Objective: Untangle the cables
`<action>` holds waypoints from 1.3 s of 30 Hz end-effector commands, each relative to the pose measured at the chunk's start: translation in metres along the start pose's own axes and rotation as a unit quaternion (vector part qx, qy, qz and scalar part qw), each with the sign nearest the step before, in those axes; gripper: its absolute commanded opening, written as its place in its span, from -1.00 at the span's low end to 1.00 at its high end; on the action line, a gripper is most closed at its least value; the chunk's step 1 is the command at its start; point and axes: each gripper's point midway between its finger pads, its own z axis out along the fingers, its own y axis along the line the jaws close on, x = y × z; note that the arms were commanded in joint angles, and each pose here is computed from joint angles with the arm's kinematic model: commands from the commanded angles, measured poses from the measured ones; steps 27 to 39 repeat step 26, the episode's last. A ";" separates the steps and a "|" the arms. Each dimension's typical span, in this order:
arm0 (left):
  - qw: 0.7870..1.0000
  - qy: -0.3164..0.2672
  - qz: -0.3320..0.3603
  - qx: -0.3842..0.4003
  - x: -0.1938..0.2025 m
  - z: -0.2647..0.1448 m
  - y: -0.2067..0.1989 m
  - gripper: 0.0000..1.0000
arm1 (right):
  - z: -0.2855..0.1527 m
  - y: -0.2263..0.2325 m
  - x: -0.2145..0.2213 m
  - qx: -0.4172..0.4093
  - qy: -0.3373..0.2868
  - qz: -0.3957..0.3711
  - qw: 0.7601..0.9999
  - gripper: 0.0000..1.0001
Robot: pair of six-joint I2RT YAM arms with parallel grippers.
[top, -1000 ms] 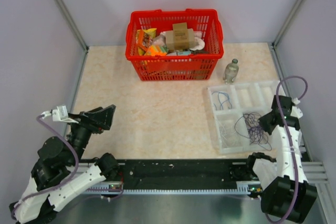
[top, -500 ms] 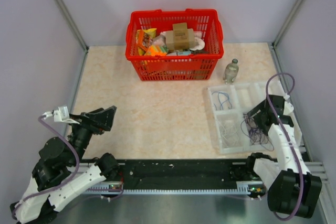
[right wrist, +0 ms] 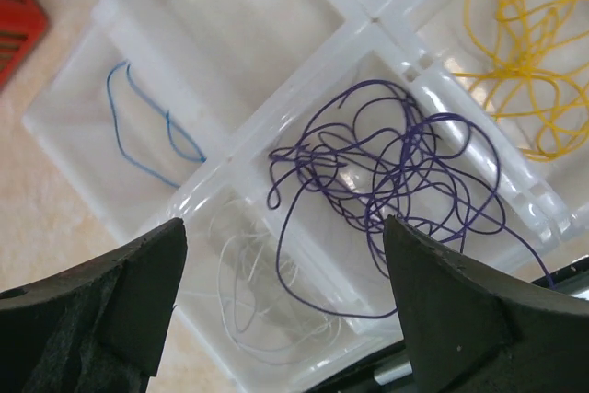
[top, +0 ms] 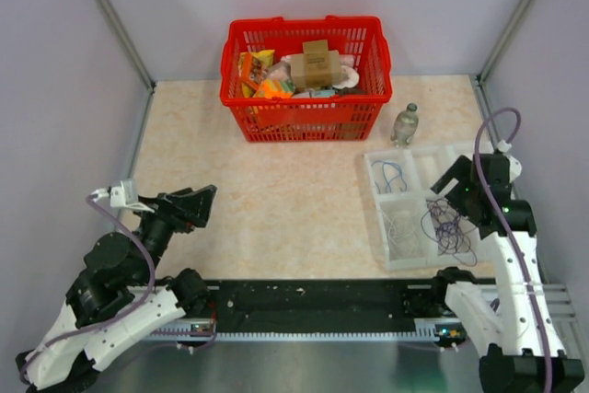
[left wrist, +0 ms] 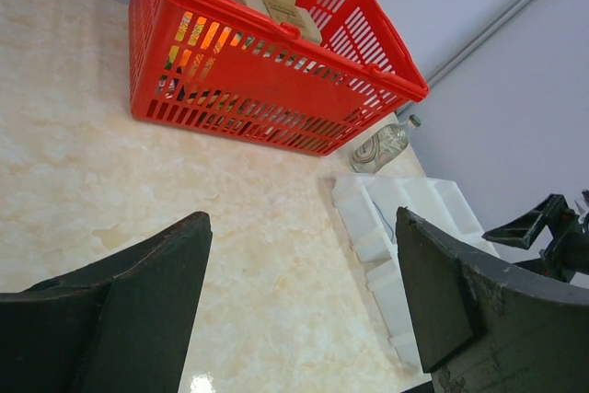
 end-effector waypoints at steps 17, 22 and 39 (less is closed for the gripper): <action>0.996 0.020 0.065 0.049 -0.021 0.046 -0.070 0.75 | -0.195 0.176 -0.021 -0.425 -0.134 -0.262 0.856 0.98; 0.994 -0.029 0.099 0.045 -0.068 0.043 -0.083 0.75 | -0.247 0.169 -0.064 -0.462 -0.201 -0.245 0.829 0.98; 0.990 -0.058 0.116 0.052 -0.100 0.039 -0.096 0.75 | -0.278 0.151 -0.092 -0.479 -0.263 -0.224 0.807 0.98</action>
